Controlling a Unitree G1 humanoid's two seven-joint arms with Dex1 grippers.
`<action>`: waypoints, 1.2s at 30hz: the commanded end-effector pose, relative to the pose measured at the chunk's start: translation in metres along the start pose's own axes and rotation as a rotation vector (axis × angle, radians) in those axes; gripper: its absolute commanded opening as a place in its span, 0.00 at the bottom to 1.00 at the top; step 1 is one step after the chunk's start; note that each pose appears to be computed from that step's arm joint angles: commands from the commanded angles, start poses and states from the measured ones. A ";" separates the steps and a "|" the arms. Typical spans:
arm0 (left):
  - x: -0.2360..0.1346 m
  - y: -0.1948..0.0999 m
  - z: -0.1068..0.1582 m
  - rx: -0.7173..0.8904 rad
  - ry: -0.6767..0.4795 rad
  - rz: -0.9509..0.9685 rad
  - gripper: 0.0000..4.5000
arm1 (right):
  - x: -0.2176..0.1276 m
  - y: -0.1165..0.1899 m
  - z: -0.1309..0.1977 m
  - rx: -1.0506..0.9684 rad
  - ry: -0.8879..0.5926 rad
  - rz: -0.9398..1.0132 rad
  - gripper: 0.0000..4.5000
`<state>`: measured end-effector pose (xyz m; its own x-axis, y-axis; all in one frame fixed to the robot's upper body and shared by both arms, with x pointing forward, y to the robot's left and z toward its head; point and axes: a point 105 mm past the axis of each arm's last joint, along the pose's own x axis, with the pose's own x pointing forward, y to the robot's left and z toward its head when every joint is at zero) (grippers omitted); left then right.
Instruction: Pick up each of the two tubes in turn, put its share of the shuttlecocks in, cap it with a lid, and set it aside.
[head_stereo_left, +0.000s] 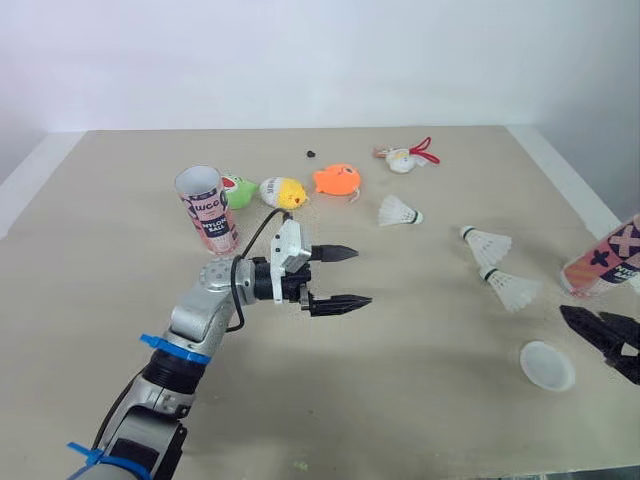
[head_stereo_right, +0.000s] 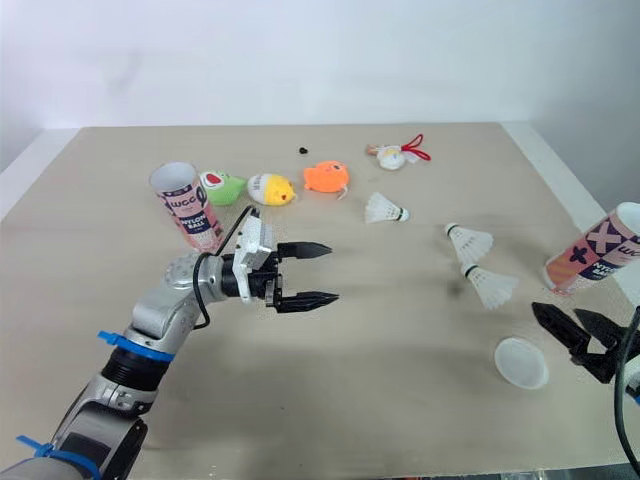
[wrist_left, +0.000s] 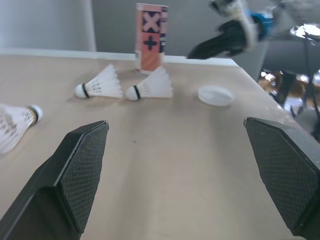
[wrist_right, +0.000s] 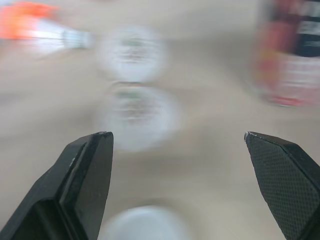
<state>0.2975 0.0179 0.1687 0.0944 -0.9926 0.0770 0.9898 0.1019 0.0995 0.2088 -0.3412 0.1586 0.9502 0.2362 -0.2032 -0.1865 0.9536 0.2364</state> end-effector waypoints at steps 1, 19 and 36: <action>-0.008 0.001 0.014 0.014 -0.030 0.049 1.00 | 0.006 0.063 0.014 -0.088 -0.042 0.266 1.00; -0.063 -0.003 0.012 0.018 -0.057 0.231 1.00 | 0.088 0.187 0.014 -0.269 -0.044 0.654 1.00; -0.174 -0.019 -0.022 0.001 -0.025 0.909 1.00 | 0.134 0.238 0.011 -0.311 -0.113 0.804 1.00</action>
<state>0.2637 0.1789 0.1192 0.8103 -0.5748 0.1136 0.5836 0.8092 -0.0682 0.2963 -0.0894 0.1851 0.5371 0.8430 -0.0305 -0.8419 0.5380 0.0424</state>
